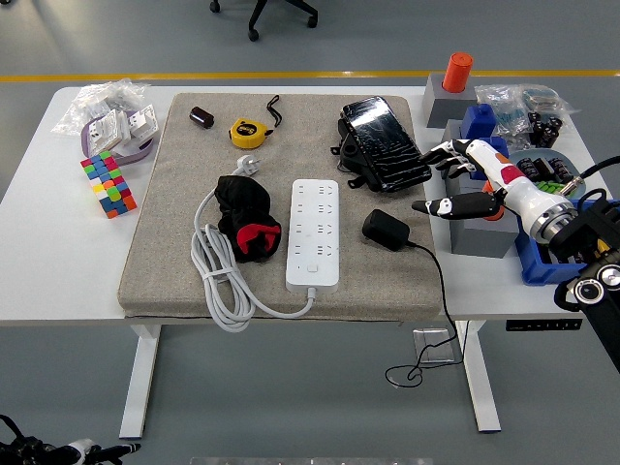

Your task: Pull the plug out and thorw away

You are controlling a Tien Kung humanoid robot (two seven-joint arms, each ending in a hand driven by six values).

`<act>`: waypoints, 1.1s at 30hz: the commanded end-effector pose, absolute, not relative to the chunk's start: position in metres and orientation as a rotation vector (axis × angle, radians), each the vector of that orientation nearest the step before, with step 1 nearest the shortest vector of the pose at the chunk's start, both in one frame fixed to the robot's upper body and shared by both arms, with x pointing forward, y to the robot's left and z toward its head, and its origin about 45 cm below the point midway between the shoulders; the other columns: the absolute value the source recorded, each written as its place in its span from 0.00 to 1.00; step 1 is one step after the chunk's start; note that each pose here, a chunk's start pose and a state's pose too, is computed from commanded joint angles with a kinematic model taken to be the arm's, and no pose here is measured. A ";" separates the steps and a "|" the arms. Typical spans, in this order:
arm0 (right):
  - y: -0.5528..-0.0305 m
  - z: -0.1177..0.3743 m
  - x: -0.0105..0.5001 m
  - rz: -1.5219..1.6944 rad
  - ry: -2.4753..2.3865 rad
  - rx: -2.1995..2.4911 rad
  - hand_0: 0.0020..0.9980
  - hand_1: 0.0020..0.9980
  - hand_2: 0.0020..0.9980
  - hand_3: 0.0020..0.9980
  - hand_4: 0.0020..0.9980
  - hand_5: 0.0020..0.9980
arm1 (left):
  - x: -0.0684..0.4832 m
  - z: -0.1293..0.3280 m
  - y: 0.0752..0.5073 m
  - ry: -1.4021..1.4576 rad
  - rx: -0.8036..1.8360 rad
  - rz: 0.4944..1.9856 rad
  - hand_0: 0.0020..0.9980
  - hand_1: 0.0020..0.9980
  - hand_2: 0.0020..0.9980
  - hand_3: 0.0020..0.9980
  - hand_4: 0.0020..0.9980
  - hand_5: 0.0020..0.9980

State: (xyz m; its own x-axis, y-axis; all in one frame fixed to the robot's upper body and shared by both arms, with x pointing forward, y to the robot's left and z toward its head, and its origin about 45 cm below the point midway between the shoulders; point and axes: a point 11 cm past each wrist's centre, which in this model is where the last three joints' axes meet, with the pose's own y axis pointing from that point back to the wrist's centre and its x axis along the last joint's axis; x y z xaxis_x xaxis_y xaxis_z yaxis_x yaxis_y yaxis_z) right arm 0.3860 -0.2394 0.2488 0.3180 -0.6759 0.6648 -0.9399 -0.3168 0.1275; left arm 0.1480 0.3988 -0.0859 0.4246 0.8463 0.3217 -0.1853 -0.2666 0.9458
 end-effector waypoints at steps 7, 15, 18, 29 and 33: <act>-0.241 0.250 0.385 0.698 -1.428 2.086 0.75 0.72 0.71 0.64 1.00 0.24 | 0.150 -0.085 0.399 0.611 1.514 1.122 0.53 0.66 0.69 0.67 0.83 0.70; -0.241 0.250 0.384 0.699 -1.431 2.088 0.75 0.72 0.71 0.63 1.00 0.23 | 0.152 -0.084 0.401 0.607 1.514 1.129 0.53 0.66 0.69 0.67 0.83 0.70; -0.240 0.251 0.384 0.702 -1.433 2.091 0.75 0.72 0.71 0.63 1.00 0.22 | 0.152 -0.084 0.402 0.604 1.513 1.135 0.53 0.66 0.69 0.67 0.83 0.71; -0.239 0.254 0.382 0.715 -1.432 2.100 0.74 0.72 0.71 0.63 0.99 0.22 | 0.157 -0.081 0.405 0.588 1.502 1.166 0.53 0.66 0.69 0.67 0.83 0.73; -0.241 0.252 0.382 0.711 -1.432 2.094 0.74 0.72 0.71 0.63 0.99 0.22 | 0.156 -0.082 0.405 0.588 1.511 1.153 0.53 0.66 0.69 0.67 0.83 0.73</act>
